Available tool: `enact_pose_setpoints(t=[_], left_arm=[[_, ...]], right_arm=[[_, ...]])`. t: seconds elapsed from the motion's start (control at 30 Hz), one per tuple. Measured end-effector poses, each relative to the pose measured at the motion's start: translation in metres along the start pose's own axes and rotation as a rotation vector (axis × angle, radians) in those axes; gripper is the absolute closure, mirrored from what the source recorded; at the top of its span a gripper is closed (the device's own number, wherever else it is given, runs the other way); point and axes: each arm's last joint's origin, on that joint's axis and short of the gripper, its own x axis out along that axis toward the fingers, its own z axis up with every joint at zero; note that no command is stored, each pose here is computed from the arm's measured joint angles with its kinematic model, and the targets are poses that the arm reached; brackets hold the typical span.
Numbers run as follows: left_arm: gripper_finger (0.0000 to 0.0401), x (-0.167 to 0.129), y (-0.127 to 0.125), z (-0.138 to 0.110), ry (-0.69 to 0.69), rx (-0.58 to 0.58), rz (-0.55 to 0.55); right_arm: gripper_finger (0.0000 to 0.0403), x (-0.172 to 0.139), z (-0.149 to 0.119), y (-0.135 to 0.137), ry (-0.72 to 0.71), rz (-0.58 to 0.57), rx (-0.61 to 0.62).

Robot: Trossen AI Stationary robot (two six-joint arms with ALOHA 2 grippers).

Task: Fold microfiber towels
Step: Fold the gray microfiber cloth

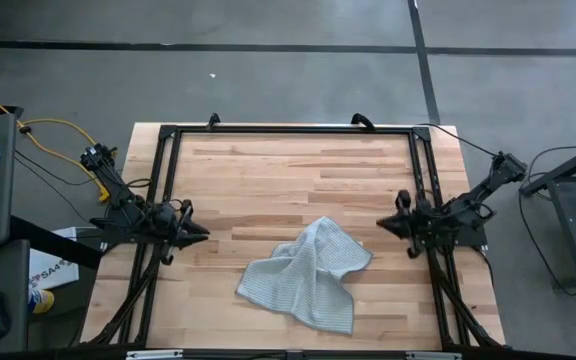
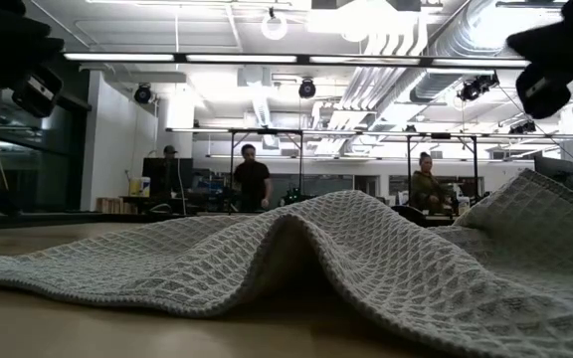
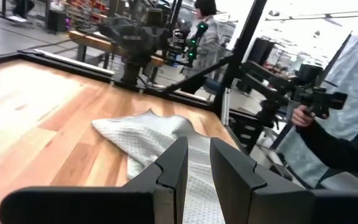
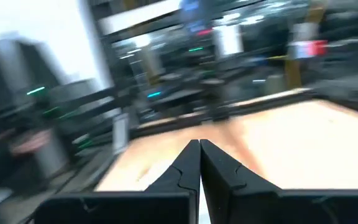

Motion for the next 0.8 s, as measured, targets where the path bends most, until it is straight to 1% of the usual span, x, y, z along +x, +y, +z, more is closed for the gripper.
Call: enact_pose_setpoints(t=[0.03,0.07,0.13,0.27,0.37,0.47,0.6,0.8], left_arm=[[0.0332,0.0,0.0,0.0,0.0,0.0,0.0],[0.0332,0.0,0.0,0.0,0.0,-0.004,-0.001],[0.0332,0.0,0.0,0.0,0.003,-0.021,0.0],[0.0332,0.003,-0.002,-0.002,0.011,-0.016,0.004],[0.0332,0.007,-0.006,-0.002,0.009,-0.012,0.004],[0.0332,0.013,-0.011,-0.003,0.006,0.015,0.004],[0.0332,0.024,-0.023,0.002,0.043,0.06,0.017],[0.0332,0.054,-0.05,0.005,0.159,0.148,0.058]], right_arm=[[0.0401,0.0,0.0,-0.002,-0.009,-0.037,0.011],[0.0401,0.001,0.001,-0.003,-0.013,-0.05,0.021],[0.0401,0.003,0.0,-0.004,-0.004,-0.042,0.036],[0.0401,0.009,-0.003,-0.005,0.028,-0.031,0.086],[0.0401,0.015,-0.005,-0.006,0.039,-0.038,0.092],[0.0401,0.022,-0.004,-0.005,0.066,-0.039,0.071],[0.0401,0.038,0.006,0.0,0.106,-0.037,0.044],[0.0401,0.068,0.005,0.008,0.238,-0.052,-0.001]])
